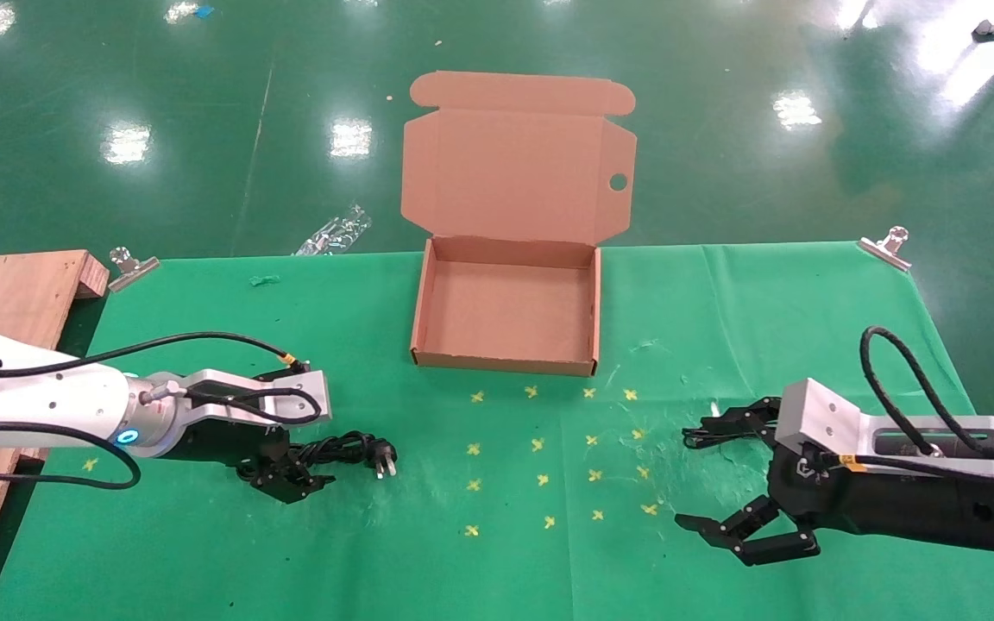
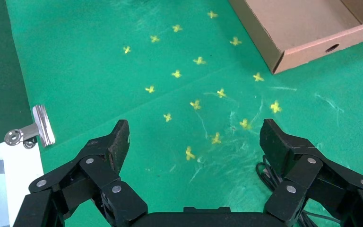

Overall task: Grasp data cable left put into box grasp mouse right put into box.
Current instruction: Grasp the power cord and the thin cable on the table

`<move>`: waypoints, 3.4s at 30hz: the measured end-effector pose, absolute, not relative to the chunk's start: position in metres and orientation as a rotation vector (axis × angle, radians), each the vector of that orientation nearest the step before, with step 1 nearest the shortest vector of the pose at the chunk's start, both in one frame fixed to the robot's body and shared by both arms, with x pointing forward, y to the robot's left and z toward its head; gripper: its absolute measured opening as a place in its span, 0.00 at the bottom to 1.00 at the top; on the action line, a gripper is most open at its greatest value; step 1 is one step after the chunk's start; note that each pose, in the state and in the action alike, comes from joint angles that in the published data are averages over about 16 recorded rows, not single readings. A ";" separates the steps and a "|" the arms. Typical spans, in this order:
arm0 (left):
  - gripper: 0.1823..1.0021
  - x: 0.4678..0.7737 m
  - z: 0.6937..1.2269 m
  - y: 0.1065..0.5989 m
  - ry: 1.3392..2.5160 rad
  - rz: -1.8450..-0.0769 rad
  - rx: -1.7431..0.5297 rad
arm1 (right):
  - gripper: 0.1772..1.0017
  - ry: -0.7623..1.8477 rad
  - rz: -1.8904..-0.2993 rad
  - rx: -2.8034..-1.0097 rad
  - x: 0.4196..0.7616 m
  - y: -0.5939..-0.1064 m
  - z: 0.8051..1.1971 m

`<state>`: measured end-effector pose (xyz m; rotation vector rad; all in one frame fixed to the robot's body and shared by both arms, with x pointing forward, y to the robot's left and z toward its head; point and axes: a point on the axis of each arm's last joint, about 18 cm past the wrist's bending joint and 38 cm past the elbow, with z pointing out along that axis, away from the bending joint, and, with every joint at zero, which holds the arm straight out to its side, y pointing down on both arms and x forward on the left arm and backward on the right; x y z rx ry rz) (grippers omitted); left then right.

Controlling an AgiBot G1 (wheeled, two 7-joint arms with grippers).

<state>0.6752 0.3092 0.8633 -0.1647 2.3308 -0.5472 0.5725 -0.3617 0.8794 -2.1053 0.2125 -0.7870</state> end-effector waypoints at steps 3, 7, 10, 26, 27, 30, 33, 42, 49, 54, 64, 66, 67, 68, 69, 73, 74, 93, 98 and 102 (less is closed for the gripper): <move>1.00 0.676 0.863 0.310 2.333 -0.540 -0.170 | 1.00 0.233 -0.801 -2.123 0.573 -0.367 0.879; 1.00 0.677 0.863 0.311 2.334 -0.529 -0.175 | 1.00 0.282 -0.817 -2.164 0.576 -0.378 0.878; 1.00 0.677 0.863 0.311 2.334 -0.523 -0.179 | 1.00 0.319 -0.834 -2.213 0.581 -0.386 0.876; 1.00 0.677 0.863 0.311 2.334 -0.522 -0.181 | 1.00 0.329 -0.968 -2.450 0.646 -0.392 0.886; 1.00 0.677 0.863 0.311 2.334 -0.522 -0.181 | 1.00 0.323 -0.971 -2.450 0.650 -0.391 0.886; 1.00 0.677 0.863 0.311 2.334 -0.522 -0.181 | 1.00 0.310 -0.973 -2.442 0.658 -0.389 0.885; 1.00 0.677 0.863 0.311 2.334 -0.522 -0.181 | 1.00 0.306 -0.973 -2.431 0.665 -0.389 0.883; 1.00 0.677 0.863 0.311 2.334 -0.522 -0.181 | 1.00 0.314 -0.991 -2.409 0.678 -0.395 0.877; 1.00 0.677 0.863 0.311 2.334 -0.522 -0.181 | 1.00 0.345 -1.003 -2.425 0.686 -0.402 0.870; 1.00 0.677 0.863 0.311 2.334 -0.522 -0.182 | 1.00 0.359 -1.012 -2.434 0.688 -0.405 0.867; 0.99 0.677 0.863 0.311 2.334 -0.522 -0.182 | 0.99 0.363 -1.017 -2.439 0.689 -0.406 0.867; 0.98 0.677 0.863 0.311 2.334 -0.523 -0.182 | 0.98 0.362 -1.016 -2.437 0.689 -0.406 0.867; 0.97 0.677 0.863 0.311 2.334 -0.523 -0.182 | 0.98 0.361 -1.016 -2.436 0.689 -0.406 0.868; 0.97 0.677 0.863 0.311 2.334 -0.523 -0.182 | 0.97 0.361 -1.016 -2.435 0.689 -0.406 0.868; 0.96 0.677 0.863 0.311 2.334 -0.523 -0.182 | 0.97 0.360 -1.015 -2.435 0.689 -0.406 0.868; 0.92 0.677 0.863 0.311 2.334 -0.523 -0.182 | 0.94 0.359 -1.014 -2.432 0.688 -0.405 0.868; 0.90 0.677 0.863 0.311 2.334 -0.523 -0.182 | 0.92 0.359 -1.014 -2.432 0.688 -0.405 0.868; 0.48 0.677 0.863 0.310 2.334 -0.526 -0.181 | 0.48 0.356 -1.012 -2.427 0.688 -0.404 0.868; 0.34 0.677 0.863 0.310 2.335 -0.526 -0.181 | 0.34 0.356 -1.011 -2.427 0.688 -0.404 0.868; 0.25 0.677 0.863 0.310 2.335 -0.526 -0.181 | 0.24 0.356 -1.011 -2.426 0.688 -0.404 0.868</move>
